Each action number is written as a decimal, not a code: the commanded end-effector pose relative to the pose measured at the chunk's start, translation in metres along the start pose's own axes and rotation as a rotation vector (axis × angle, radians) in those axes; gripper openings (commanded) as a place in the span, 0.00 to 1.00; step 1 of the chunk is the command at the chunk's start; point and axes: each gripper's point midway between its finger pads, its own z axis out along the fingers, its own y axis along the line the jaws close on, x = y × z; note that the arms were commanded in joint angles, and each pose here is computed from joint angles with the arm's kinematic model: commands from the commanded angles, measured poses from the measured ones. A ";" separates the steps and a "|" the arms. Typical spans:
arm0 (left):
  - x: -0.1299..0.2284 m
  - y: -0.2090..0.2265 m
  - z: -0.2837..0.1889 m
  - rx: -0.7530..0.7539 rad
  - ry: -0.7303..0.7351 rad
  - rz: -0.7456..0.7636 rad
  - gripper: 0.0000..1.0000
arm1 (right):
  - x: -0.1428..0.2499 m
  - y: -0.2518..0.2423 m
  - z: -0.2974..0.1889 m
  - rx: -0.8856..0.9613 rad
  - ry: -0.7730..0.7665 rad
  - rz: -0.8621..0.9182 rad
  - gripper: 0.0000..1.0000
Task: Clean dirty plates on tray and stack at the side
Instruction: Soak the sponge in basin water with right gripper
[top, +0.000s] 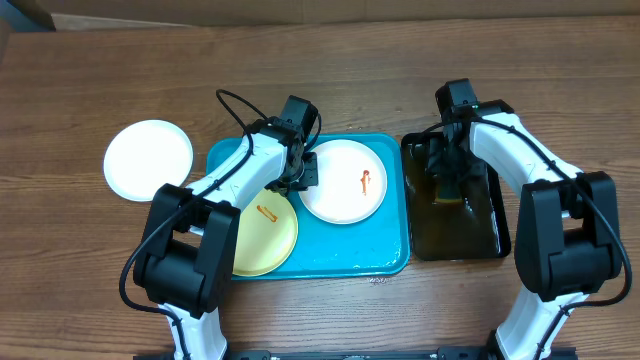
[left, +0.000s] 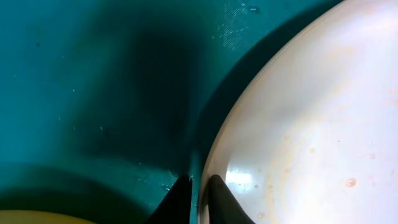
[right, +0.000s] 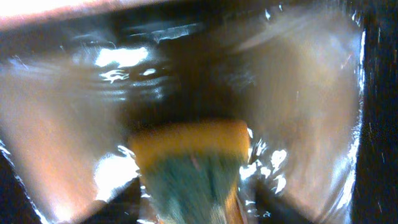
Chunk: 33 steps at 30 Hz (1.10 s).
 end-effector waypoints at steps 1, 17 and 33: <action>0.003 0.006 0.002 -0.027 0.000 -0.008 0.16 | -0.007 -0.003 -0.025 0.008 -0.003 -0.024 0.68; 0.003 0.006 0.002 -0.026 0.000 -0.009 0.16 | 0.018 0.003 -0.002 -0.038 0.060 -0.025 0.46; -0.004 0.003 0.001 -0.012 -0.029 -0.011 0.22 | 0.022 0.002 -0.002 -0.034 0.076 -0.063 0.04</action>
